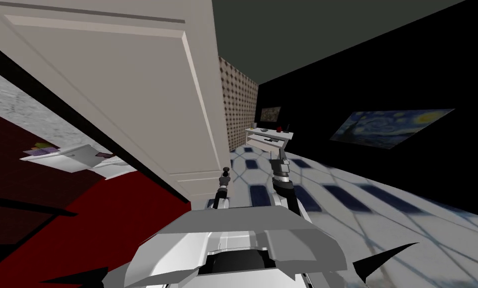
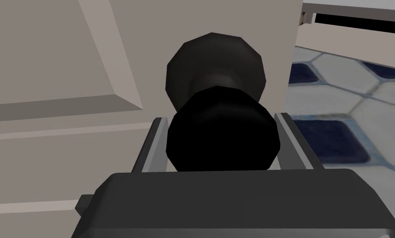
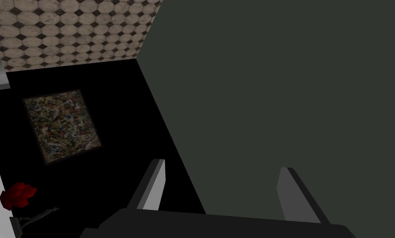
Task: Push the door open
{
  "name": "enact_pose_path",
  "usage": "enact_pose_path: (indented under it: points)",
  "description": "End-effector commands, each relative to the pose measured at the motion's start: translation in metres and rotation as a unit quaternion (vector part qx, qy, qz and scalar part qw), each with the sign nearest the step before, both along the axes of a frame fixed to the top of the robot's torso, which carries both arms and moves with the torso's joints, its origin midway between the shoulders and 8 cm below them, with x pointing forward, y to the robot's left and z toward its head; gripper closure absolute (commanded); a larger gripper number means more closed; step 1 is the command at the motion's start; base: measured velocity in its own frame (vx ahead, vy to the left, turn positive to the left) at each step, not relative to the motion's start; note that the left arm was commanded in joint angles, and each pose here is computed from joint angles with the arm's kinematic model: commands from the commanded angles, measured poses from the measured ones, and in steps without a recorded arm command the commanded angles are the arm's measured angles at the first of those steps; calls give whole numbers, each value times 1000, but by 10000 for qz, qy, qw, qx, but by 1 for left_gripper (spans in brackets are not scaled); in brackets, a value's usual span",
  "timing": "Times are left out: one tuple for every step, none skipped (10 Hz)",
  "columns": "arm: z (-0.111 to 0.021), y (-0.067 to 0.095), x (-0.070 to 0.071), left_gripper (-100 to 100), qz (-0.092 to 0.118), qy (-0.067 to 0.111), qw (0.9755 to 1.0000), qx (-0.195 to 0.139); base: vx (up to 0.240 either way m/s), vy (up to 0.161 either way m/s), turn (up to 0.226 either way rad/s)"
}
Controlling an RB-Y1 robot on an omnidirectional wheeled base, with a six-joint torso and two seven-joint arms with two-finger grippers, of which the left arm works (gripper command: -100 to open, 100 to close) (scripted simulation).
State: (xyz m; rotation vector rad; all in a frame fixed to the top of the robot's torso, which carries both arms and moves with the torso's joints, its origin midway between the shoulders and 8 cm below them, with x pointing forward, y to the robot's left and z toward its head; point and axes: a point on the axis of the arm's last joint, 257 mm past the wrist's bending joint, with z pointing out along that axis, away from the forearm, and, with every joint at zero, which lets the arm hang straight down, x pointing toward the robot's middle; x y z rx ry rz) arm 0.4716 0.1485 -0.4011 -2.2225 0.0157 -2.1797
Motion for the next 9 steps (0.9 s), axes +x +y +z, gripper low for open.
enact_pose_path:
  points:
    - [5, 14, 2, 100, 103, -71, 9999, 29, 125, -74, 37]
    - [5, 14, 2, 100, 103, -71, 9999, 29, 58, -8, -11]
    - [6, 29, 4, 100, 267, -87, 9996, 39, 122, -45, 38]
    - [6, 32, 5, 100, 308, -90, 9995, 37, 181, -98, 51]
    - [7, 35, 5, 100, 349, -94, 9993, 32, 141, -76, 89]
    - [8, 42, 7, 100, 465, -102, 9989, 6, 175, -92, 78]
    - [8, 46, 7, 100, 535, -106, 9985, -19, 225, -91, 78]
    - [9, 48, 8, 100, 596, -108, 9982, -47, 193, -83, 59]
    - [9, 50, 8, 100, 666, -109, 9977, -91, 171, -98, 61]
